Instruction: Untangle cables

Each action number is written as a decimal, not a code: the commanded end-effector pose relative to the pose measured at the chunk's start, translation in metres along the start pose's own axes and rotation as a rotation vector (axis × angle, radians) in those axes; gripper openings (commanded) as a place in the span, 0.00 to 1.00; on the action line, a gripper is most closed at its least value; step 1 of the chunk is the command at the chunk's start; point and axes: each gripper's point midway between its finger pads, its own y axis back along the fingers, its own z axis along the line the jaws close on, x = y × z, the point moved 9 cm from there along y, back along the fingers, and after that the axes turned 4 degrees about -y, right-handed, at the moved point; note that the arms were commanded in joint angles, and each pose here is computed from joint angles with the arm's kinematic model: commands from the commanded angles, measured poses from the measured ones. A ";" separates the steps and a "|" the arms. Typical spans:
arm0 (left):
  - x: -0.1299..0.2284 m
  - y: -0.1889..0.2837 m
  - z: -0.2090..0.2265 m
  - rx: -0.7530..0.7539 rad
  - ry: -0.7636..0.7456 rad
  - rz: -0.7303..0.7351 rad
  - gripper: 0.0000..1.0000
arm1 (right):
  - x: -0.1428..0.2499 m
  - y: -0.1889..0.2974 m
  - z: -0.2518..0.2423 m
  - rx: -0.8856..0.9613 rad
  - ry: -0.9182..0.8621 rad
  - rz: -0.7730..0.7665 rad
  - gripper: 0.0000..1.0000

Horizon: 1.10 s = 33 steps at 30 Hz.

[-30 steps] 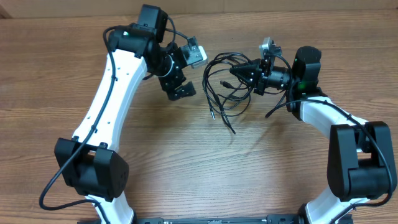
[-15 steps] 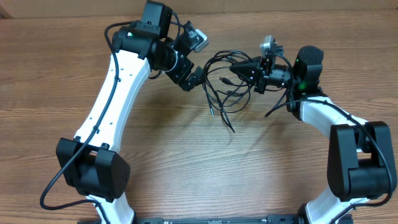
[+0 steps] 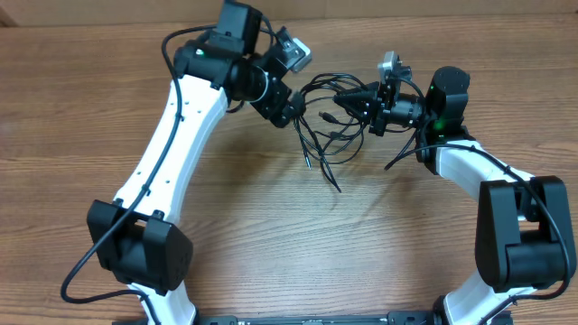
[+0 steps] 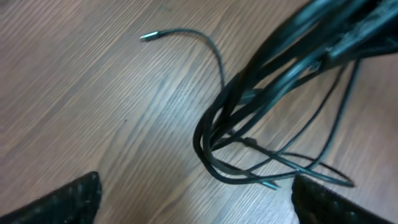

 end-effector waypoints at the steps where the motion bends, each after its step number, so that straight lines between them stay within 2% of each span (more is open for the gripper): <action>1: -0.002 -0.005 -0.005 -0.094 -0.006 0.053 1.00 | -0.011 -0.001 0.007 -0.016 0.031 -0.011 0.04; 4: -0.004 -0.005 -0.003 -0.126 0.002 0.054 0.96 | -0.011 -0.001 0.007 -0.017 0.031 -0.011 0.04; 10: -0.004 -0.006 0.001 -0.137 0.056 0.046 0.56 | -0.011 -0.001 0.007 -0.016 0.031 -0.011 0.04; 11: -0.004 -0.009 0.000 -0.133 0.053 0.051 0.55 | -0.011 -0.001 0.007 -0.016 0.031 -0.011 0.04; 13: -0.003 -0.017 -0.001 -0.122 0.049 0.068 0.61 | -0.011 -0.001 0.007 -0.016 0.031 -0.011 0.04; 20: 0.000 -0.032 0.001 -0.100 0.074 0.089 0.70 | -0.011 -0.001 0.007 -0.016 0.031 -0.011 0.04; 24: -0.001 -0.032 0.001 -0.100 0.071 0.084 0.70 | -0.011 -0.001 0.007 -0.016 0.031 -0.011 0.04; 26: 0.000 -0.032 0.000 -0.098 0.072 0.088 0.64 | -0.011 -0.001 0.007 -0.016 0.031 -0.011 0.04; 28: 0.000 -0.033 -0.002 -0.095 0.070 0.092 0.53 | -0.011 -0.001 0.007 -0.016 0.031 -0.011 0.04; 33: 0.000 -0.035 -0.002 -0.092 0.068 0.096 0.16 | -0.011 -0.001 0.007 -0.016 0.031 -0.011 0.04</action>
